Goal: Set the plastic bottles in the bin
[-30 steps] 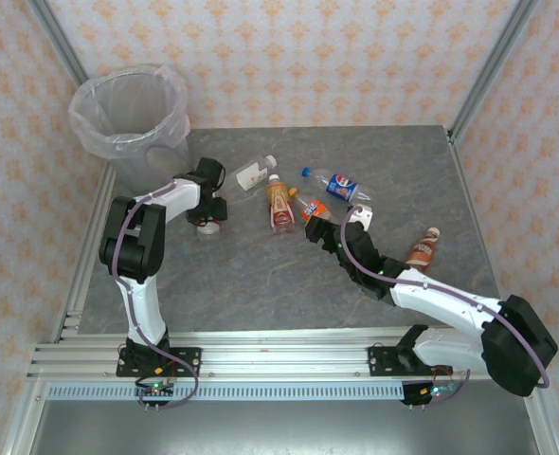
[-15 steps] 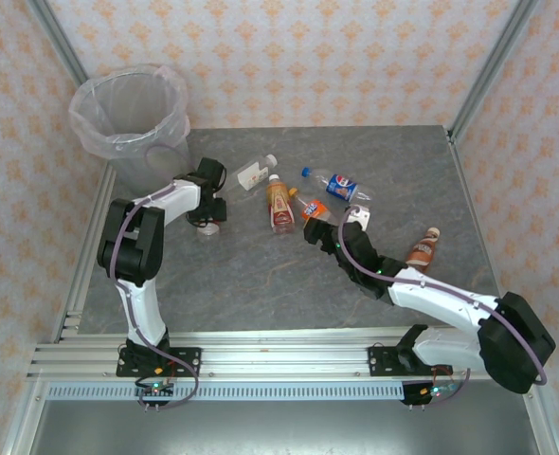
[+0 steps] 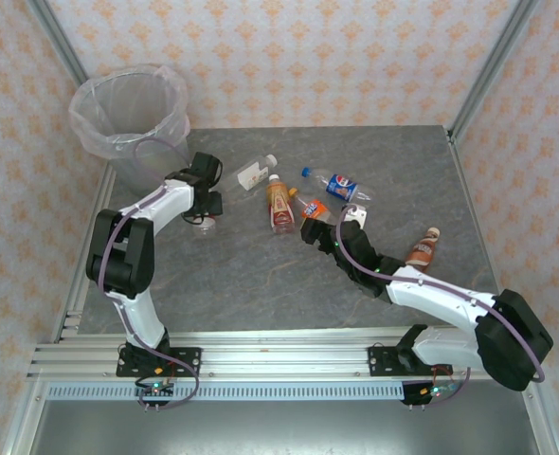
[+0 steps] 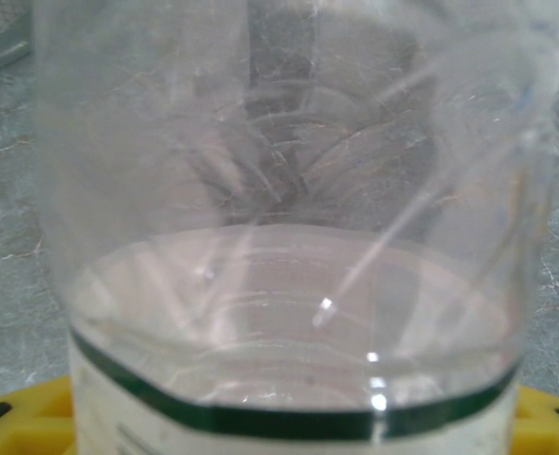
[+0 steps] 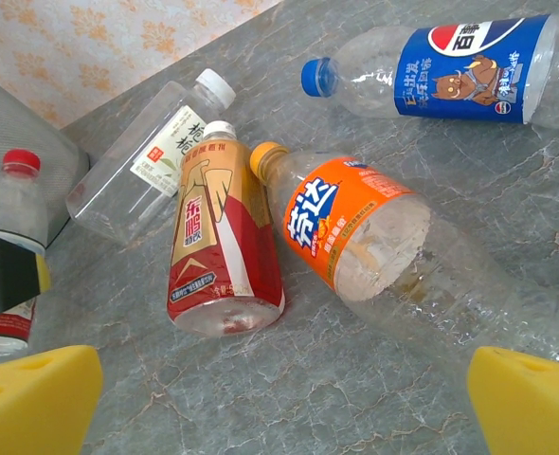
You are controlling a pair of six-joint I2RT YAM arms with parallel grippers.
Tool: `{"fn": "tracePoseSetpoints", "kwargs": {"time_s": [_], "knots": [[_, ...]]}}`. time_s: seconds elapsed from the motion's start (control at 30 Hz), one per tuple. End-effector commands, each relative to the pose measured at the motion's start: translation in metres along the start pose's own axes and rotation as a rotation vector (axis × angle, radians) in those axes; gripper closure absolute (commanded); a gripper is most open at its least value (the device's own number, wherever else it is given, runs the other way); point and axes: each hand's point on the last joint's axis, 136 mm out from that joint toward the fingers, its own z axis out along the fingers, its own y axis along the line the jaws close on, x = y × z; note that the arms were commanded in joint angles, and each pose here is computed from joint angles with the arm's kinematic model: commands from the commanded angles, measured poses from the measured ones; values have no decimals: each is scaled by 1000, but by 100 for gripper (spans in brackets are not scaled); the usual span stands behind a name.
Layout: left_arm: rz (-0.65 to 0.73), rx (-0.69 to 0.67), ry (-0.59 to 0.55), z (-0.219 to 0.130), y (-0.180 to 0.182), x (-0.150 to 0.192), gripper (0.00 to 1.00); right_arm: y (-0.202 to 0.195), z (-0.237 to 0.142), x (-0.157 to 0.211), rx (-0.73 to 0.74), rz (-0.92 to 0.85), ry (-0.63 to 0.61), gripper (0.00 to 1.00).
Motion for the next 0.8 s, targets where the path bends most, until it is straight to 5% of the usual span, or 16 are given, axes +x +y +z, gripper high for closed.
{"fn": "tracePoseSetpoints", "kwargs": {"time_s": [0.0, 0.47, 0.77], "knots": [[-9, -18, -31, -22, 8, -1, 44, 8, 4, -9, -13, -8, -20, 1], [-15, 204, -152, -81, -17, -20, 44, 20, 5, -9, -61, -15, -11, 1], [-15, 471, -259, -139, -51, -37, 45, 63, -1, -14, -280, -39, -1, 1]]}}
